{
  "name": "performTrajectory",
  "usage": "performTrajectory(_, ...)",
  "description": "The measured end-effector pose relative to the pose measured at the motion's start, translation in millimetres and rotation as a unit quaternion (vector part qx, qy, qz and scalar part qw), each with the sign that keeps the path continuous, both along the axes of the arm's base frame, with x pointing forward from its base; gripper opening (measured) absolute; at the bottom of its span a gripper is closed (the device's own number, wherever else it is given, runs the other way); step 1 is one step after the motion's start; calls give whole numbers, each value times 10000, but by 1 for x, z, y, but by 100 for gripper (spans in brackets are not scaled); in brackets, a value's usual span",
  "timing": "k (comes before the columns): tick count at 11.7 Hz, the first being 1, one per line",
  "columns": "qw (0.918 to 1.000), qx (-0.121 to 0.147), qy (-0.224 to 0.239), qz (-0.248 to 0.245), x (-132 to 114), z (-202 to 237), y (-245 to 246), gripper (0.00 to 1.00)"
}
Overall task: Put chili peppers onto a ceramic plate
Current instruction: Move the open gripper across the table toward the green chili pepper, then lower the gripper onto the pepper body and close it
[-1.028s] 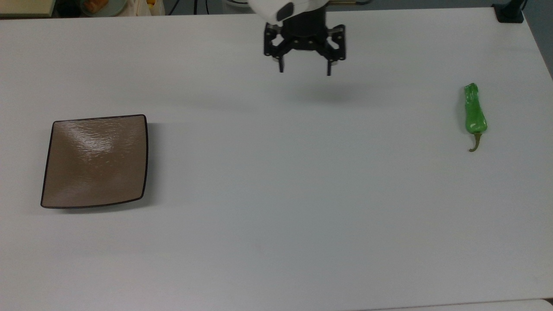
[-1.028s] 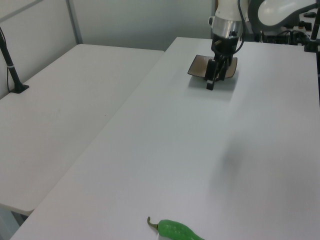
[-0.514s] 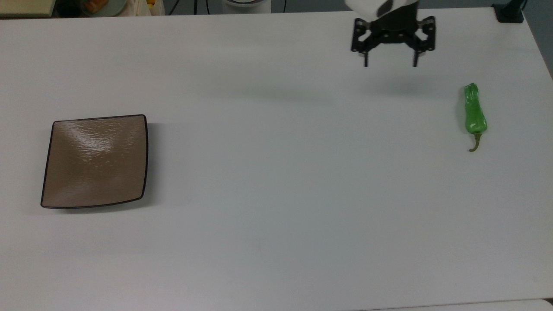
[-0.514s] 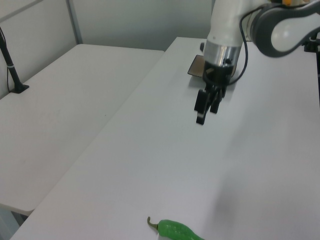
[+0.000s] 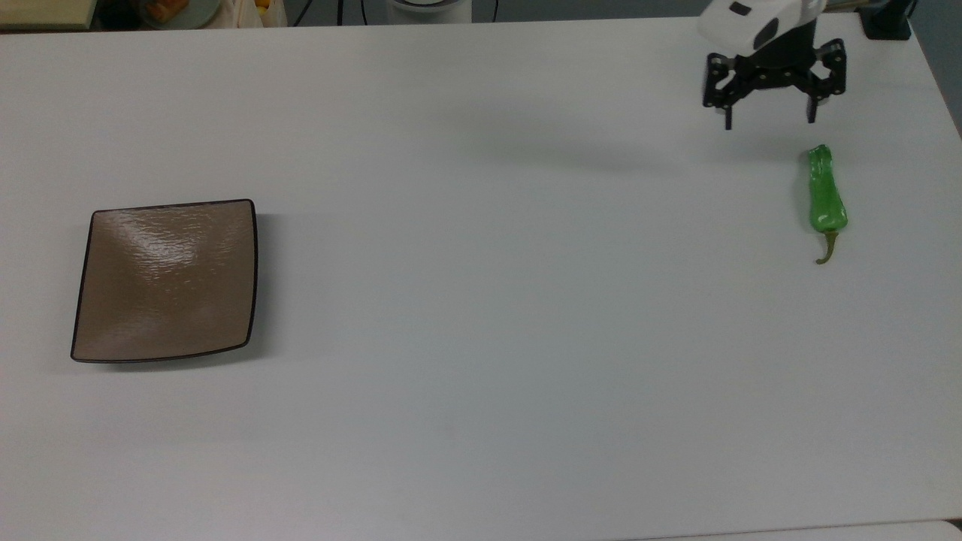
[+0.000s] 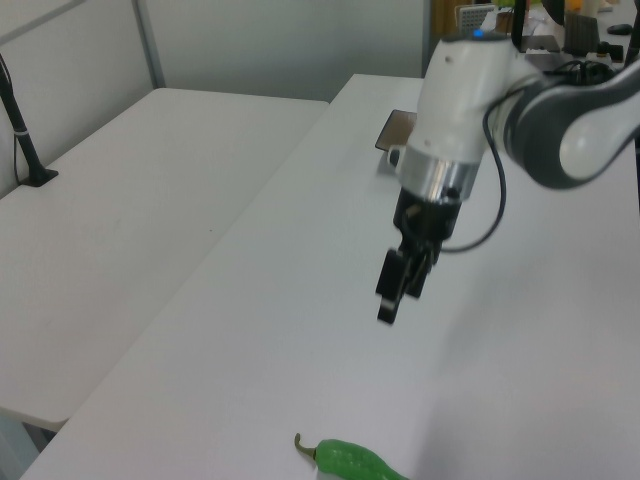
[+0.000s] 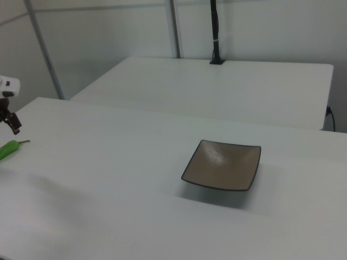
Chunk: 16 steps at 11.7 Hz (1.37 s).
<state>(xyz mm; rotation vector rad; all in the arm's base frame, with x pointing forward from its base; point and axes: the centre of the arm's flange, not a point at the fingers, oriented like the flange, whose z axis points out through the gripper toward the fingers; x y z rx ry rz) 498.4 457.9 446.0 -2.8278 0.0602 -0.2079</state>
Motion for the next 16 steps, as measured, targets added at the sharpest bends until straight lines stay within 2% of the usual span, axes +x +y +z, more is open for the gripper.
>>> performTrajectory(3,9998,100,122,84,-11,-36,40,100)
performTrajectory(5,9996,190,169,128,-9,-55,63,100)
performTrajectory(9,9996,185,199,-60,-7,-98,95,100)
performTrajectory(16,9994,332,25,-118,-4,-133,127,100)
